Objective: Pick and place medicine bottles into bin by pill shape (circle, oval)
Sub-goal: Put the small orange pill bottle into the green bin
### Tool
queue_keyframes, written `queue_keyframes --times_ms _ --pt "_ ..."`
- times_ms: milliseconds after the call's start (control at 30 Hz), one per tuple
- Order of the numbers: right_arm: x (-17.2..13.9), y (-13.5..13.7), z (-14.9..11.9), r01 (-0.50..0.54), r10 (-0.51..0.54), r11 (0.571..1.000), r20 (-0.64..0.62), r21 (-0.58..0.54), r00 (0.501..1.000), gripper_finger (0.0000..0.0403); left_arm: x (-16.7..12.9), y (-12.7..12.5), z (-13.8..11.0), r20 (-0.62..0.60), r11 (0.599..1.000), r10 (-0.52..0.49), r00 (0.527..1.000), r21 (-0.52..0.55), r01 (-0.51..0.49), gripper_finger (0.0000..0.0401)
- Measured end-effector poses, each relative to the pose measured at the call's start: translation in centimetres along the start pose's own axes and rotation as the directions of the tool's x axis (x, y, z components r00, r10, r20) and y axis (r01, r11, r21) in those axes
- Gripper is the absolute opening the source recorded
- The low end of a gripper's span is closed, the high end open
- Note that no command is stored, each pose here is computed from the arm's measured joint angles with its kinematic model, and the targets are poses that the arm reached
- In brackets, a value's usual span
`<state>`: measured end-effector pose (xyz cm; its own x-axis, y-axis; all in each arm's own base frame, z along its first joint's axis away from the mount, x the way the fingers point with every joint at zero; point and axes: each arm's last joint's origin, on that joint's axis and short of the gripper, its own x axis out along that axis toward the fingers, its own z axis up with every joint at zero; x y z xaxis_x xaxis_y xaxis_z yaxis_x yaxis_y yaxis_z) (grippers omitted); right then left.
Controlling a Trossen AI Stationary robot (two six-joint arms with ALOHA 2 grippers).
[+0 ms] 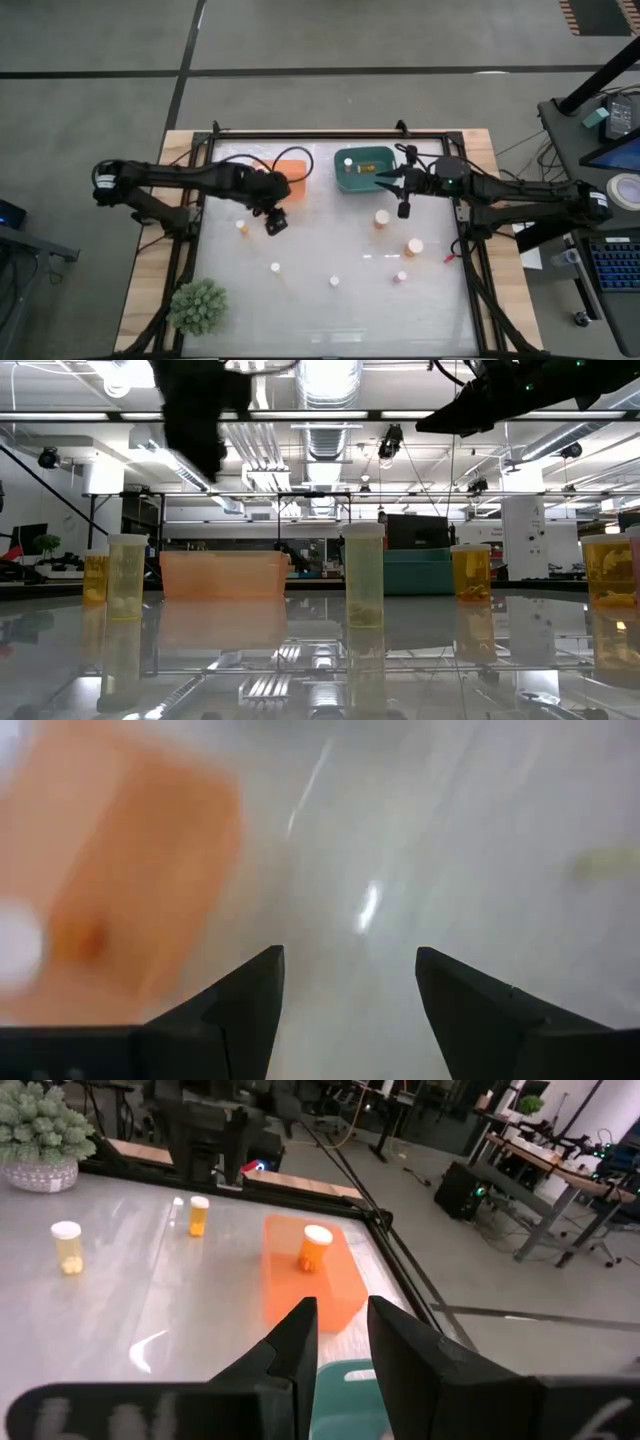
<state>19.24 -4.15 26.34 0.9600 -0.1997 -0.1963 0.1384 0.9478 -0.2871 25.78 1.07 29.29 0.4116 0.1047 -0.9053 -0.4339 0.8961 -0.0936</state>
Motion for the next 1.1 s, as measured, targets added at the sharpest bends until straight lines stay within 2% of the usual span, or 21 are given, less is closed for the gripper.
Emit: queue_keyframes --times_ms 133,300,433,667,900,1100 --pt "0.1 0.0 -0.1 -0.003 0.003 1.000 -0.010 0.000 1.000 0.0080 0.9 0.6 -1.9 -0.196 0.995 0.075 0.978 -0.053 -0.087 0.0212" --pt "0.1 0.1 -0.2 -0.005 0.005 1.000 -0.015 0.001 1.000 0.0084 1.4 1.1 -3.7 -0.313 0.987 0.129 0.941 -0.051 -0.153 0.0212" --pt "0.2 0.1 -0.3 -0.007 0.007 1.000 -0.022 0.001 1.000 0.0086 1.9 1.6 -5.1 -0.345 0.984 0.145 0.927 -0.048 -0.171 0.0212" --pt "0.3 0.1 -0.4 -0.009 0.009 1.000 -0.027 0.000 1.000 0.0078 4.1 2.5 -7.6 -0.423 0.961 0.186 0.887 -0.110 -0.254 0.0212" --pt "0.3 0.1 -0.4 -0.010 0.010 1.000 -0.030 0.002 1.000 0.0077 5.6 2.6 -8.2 -0.389 0.960 0.169 0.906 -0.145 -0.241 0.0212" --pt "0.4 0.1 -0.4 -0.010 0.010 1.000 -0.033 0.001 0.999 0.0078 6.0 2.8 -8.7 -0.409 0.953 0.172 0.896 -0.160 -0.256 0.0212"
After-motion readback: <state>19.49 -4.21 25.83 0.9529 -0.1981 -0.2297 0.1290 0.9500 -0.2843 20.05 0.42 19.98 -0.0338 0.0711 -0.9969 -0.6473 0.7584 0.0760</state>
